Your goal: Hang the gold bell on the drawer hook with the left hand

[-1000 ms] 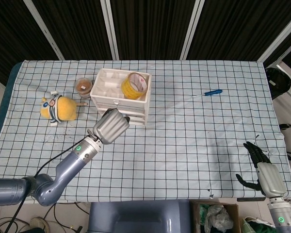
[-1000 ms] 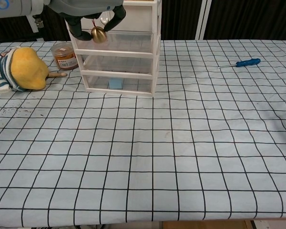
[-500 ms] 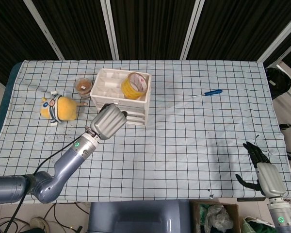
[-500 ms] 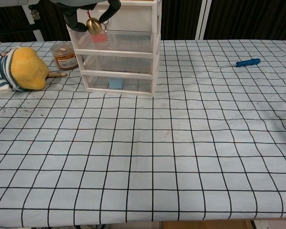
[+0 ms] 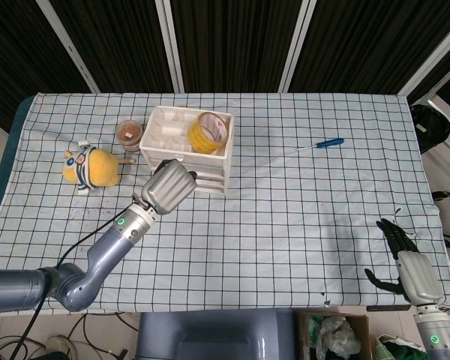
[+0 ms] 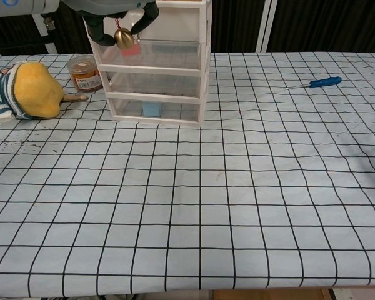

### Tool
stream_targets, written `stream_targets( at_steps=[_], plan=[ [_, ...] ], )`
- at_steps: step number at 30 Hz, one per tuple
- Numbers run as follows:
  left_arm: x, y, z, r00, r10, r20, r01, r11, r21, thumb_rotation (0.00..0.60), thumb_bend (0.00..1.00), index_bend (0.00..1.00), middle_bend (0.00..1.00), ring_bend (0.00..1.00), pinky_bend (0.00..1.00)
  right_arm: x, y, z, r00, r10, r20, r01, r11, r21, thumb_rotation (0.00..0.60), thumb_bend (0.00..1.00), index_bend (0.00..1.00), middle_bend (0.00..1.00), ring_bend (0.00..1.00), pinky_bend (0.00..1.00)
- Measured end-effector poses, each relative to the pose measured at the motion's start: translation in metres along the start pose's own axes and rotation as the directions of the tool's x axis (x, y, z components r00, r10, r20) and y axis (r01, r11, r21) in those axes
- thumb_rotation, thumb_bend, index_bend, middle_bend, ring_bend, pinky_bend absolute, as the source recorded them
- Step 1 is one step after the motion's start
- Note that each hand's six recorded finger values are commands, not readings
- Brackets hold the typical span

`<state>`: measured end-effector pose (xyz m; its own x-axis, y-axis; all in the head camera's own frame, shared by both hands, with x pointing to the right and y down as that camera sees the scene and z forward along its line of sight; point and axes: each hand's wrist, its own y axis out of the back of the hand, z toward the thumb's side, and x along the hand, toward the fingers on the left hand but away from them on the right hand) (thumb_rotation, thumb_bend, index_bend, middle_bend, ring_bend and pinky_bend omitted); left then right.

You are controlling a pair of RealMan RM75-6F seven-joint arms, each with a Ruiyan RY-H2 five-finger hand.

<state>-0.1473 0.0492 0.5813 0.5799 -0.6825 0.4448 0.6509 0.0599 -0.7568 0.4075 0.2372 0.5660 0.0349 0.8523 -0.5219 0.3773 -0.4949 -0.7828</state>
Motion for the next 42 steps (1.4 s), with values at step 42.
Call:
stream_targets(
  at_steps=[42],
  plan=[
    [-0.001, -0.025, 0.014, 0.998, -0.063, 0.013, 0.063, 0.998, 0.013, 0.600, 0.07, 0.35, 1.00, 1.00, 0.99, 0.000, 0.000, 0.000, 1.000, 0.000, 0.002, 0.000, 1.000, -0.003, 0.600, 0.23, 0.00, 0.00, 0.00, 0.13]
  ],
)
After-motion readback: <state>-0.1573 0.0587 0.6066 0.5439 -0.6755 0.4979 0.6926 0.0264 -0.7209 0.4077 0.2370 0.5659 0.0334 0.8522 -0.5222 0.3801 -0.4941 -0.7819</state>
